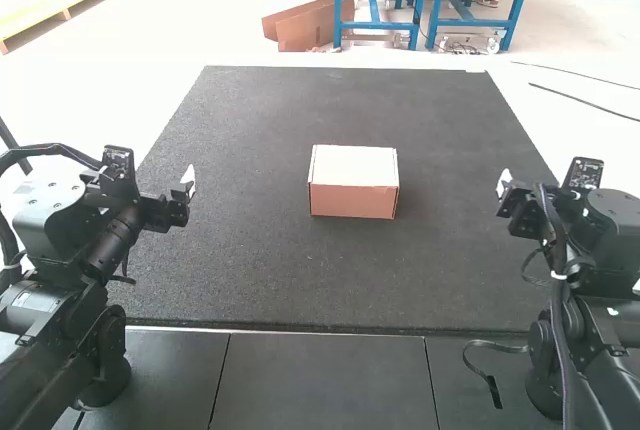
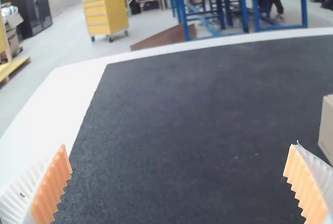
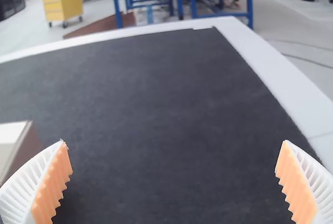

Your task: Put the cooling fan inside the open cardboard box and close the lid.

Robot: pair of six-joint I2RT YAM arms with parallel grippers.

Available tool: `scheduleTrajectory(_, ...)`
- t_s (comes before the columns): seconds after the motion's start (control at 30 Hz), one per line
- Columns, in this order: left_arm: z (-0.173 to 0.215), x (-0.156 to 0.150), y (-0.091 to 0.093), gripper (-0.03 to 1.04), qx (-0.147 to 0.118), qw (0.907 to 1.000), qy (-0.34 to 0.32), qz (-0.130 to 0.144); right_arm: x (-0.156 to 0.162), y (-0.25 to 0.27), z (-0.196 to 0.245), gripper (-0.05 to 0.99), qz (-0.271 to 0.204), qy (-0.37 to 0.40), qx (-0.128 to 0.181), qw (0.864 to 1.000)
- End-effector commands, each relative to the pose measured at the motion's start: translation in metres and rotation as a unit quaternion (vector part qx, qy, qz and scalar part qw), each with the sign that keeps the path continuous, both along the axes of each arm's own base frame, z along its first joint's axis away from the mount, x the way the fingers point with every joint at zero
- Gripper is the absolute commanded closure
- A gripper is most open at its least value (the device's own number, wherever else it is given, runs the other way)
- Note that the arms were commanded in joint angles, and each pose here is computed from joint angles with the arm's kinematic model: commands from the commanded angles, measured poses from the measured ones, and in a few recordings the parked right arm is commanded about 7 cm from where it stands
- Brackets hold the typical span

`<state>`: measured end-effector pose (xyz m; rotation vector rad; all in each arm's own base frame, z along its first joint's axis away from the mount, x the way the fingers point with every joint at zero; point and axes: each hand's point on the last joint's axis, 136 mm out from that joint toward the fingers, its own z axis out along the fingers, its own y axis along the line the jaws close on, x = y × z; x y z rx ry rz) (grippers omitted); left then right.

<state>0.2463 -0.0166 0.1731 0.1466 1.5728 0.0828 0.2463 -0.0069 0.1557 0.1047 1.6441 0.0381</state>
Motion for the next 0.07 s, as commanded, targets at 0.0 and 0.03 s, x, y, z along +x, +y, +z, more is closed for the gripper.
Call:
scheduleTrajectory(0.0,0.0,-0.0001,0.0036,0.04,0.006,0.9999,-0.003,0.008,-0.0005,-0.0005,0.002,0.02,-0.005,-0.006,0.0,1.0)
scheduleTrajectory(0.03,-0.0007,0.0,0.0036,0.04,0.005,0.9999,-0.003,0.008,-0.0004,-0.0005,0.0016,0.02,-0.005,-0.005,-0.001,1.0)
